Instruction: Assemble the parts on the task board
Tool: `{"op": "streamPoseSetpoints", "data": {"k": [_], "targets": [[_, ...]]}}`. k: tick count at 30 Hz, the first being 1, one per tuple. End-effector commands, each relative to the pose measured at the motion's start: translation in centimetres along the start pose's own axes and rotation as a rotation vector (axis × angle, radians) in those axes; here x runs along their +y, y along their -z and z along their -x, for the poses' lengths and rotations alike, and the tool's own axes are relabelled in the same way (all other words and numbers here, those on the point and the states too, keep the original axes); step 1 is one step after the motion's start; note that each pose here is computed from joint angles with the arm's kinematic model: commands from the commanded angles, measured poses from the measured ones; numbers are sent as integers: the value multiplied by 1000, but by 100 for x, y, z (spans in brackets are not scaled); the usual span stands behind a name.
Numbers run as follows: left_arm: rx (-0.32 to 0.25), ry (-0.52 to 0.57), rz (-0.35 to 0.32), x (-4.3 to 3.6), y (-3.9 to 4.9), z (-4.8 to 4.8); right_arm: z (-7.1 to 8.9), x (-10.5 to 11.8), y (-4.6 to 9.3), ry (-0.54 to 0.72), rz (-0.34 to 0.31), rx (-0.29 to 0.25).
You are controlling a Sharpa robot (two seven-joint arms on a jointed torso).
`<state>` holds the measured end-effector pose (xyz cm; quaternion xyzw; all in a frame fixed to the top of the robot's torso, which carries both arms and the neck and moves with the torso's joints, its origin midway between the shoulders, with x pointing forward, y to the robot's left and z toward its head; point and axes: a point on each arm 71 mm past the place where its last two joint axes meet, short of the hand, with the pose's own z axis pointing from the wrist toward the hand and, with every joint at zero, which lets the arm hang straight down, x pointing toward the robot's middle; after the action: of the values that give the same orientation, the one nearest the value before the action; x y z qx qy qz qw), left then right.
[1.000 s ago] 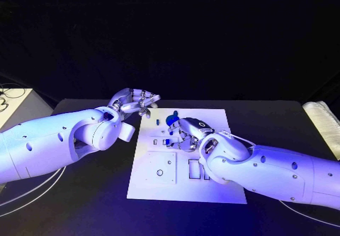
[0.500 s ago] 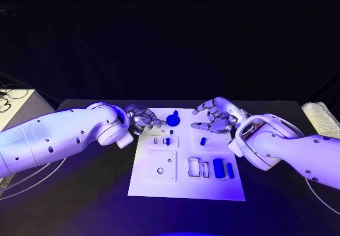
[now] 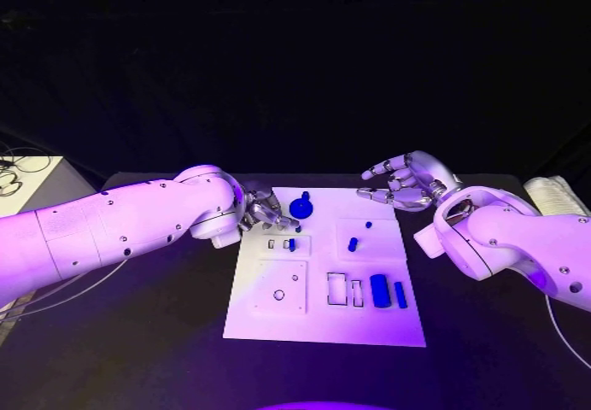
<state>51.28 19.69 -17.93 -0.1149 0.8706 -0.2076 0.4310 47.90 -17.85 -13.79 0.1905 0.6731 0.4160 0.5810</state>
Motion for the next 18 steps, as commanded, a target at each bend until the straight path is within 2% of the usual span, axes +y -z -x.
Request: {"op": "streamPoseSetpoints", "data": {"k": [1, 9, 18], "targets": [[41, -95, 29, -48, -25, -17, 37, -17, -11, -41, -13, -22], [91, -157, 32, -154, -79, -49, 64, -39, -24, -35, -27, -26], [133, -199, 43, -191, -125, -104, 75, -55, -33, -28, -34, -24]]}}
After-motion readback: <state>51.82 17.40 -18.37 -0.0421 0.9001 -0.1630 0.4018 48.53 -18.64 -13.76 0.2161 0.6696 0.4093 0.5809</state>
